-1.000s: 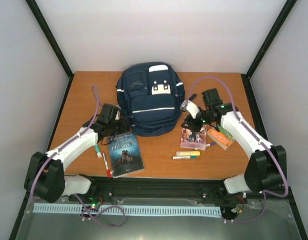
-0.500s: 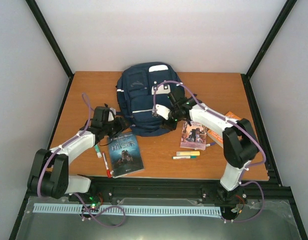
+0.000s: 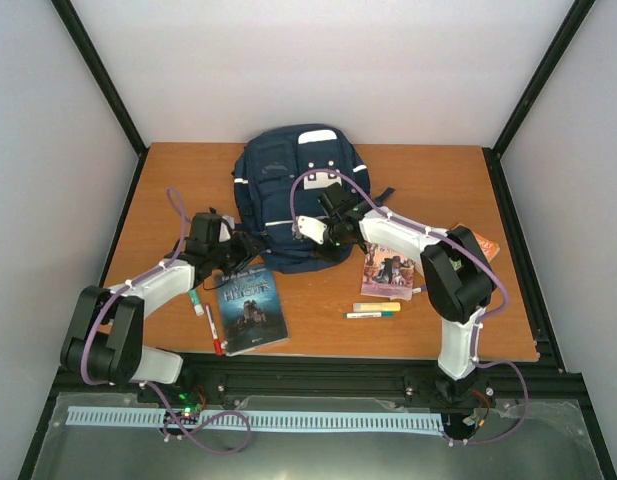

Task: Pack the student bag
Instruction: Unzip the student bag at the center of the board.

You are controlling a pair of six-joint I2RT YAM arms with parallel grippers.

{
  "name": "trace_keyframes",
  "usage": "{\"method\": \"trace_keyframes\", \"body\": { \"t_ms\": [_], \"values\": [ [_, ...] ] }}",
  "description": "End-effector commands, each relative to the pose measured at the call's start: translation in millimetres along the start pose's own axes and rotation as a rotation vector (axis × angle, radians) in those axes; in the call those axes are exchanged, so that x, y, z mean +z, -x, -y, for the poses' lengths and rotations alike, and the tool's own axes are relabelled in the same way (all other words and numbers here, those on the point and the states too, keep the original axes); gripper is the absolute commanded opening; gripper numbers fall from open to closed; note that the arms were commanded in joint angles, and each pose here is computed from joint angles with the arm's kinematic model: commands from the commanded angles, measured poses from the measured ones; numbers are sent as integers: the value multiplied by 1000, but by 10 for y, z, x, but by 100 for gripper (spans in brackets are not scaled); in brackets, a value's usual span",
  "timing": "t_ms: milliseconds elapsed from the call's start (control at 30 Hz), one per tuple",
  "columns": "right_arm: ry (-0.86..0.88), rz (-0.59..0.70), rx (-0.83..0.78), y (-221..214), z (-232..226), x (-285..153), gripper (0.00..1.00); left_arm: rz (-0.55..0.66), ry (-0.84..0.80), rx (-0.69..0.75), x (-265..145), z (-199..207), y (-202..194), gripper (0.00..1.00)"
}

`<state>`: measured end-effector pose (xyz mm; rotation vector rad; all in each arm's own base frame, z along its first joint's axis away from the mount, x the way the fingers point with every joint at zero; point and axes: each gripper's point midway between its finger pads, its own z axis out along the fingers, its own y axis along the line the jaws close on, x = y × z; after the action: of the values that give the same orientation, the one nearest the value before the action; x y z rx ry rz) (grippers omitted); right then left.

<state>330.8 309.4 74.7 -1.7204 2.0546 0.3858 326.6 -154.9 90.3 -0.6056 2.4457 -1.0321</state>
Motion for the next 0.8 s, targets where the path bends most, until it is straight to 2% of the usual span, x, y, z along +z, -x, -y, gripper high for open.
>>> {"method": "trace_keyframes", "body": {
  "t_ms": [0, 100, 200, 333, 467, 600, 667, 733, 767],
  "values": [
    [-49, 33, 2, 164, 91, 18, 25, 10, -23, -22, 45, 11, 49, 43],
    [-87, 60, 18, 223, 127, -93, 11, 7, -23, -32, 76, -6, 51, 42],
    [-117, 82, 19, 262, 139, -213, 3, 6, -20, -39, 103, -19, 60, 43],
    [-129, 97, 16, 268, 114, -299, 3, 8, -25, -45, 134, -20, 74, 41],
    [-119, 90, 28, 232, 89, -268, 3, 4, -40, -52, 146, -6, 66, 29],
    [-117, 89, 33, 223, 86, -255, 3, -7, -46, -49, 153, 2, 49, 25],
    [-118, 93, 34, 233, 88, -262, 3, -8, -39, -48, 155, -9, 48, 27],
    [-117, 94, 36, 239, 87, -266, 3, -10, -20, -54, 167, -45, 51, 42],
    [-119, 96, 37, 246, 91, -275, 3, -11, -17, -57, 177, -54, 49, 44]
  ]
}}
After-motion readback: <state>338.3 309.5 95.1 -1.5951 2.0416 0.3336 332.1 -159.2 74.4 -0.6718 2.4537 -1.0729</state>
